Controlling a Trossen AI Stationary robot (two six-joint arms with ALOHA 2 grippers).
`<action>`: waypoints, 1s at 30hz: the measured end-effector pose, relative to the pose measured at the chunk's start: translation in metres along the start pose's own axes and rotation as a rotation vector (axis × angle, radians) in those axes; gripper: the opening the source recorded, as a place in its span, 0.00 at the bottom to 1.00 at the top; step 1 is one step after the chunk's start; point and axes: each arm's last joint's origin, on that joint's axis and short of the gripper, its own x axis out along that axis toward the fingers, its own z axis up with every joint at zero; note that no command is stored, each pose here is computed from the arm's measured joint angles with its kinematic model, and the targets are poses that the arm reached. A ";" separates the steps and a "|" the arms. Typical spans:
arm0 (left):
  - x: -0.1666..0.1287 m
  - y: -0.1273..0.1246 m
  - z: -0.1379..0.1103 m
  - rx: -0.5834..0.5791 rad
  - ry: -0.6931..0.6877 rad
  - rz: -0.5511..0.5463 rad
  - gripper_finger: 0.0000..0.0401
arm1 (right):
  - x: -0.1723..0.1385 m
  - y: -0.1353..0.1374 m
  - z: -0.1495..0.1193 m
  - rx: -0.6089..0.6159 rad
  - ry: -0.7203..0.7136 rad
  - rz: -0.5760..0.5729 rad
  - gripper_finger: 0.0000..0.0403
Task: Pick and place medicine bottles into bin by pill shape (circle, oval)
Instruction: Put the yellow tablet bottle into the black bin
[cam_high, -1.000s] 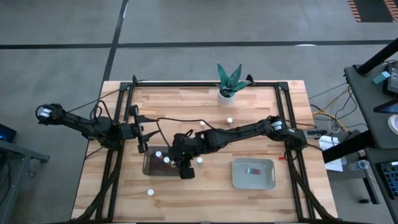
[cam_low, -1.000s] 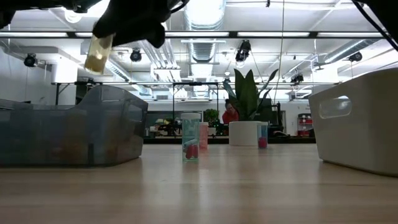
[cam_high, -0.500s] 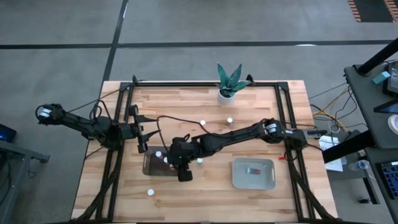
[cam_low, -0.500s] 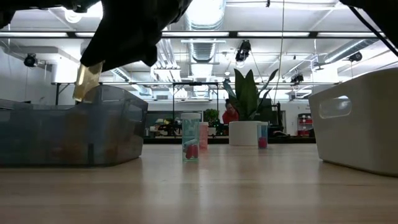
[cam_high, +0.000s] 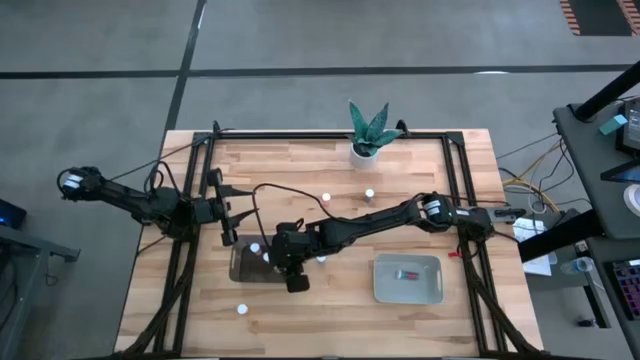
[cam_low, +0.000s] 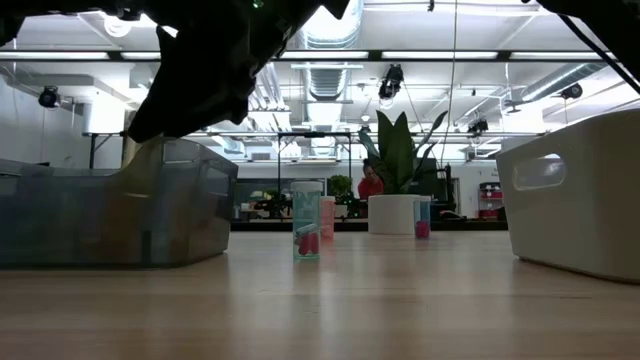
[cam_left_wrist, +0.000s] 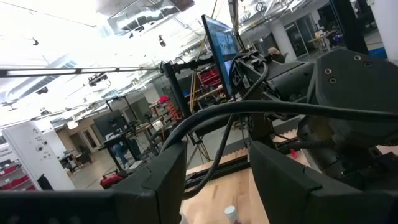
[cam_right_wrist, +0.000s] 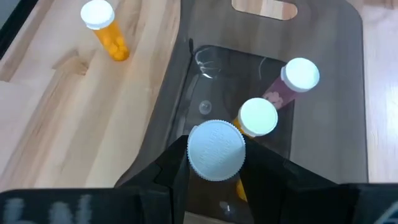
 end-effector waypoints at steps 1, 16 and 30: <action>0.000 0.000 0.000 0.001 0.001 -0.001 0.40 | 0.002 0.000 -0.001 0.000 0.001 0.000 0.29; 0.000 0.000 0.000 0.001 0.003 0.004 0.40 | 0.027 0.000 -0.018 -0.013 0.063 0.003 0.29; 0.000 0.000 0.000 0.000 0.001 0.001 0.40 | 0.024 0.000 -0.013 -0.017 0.051 0.003 0.43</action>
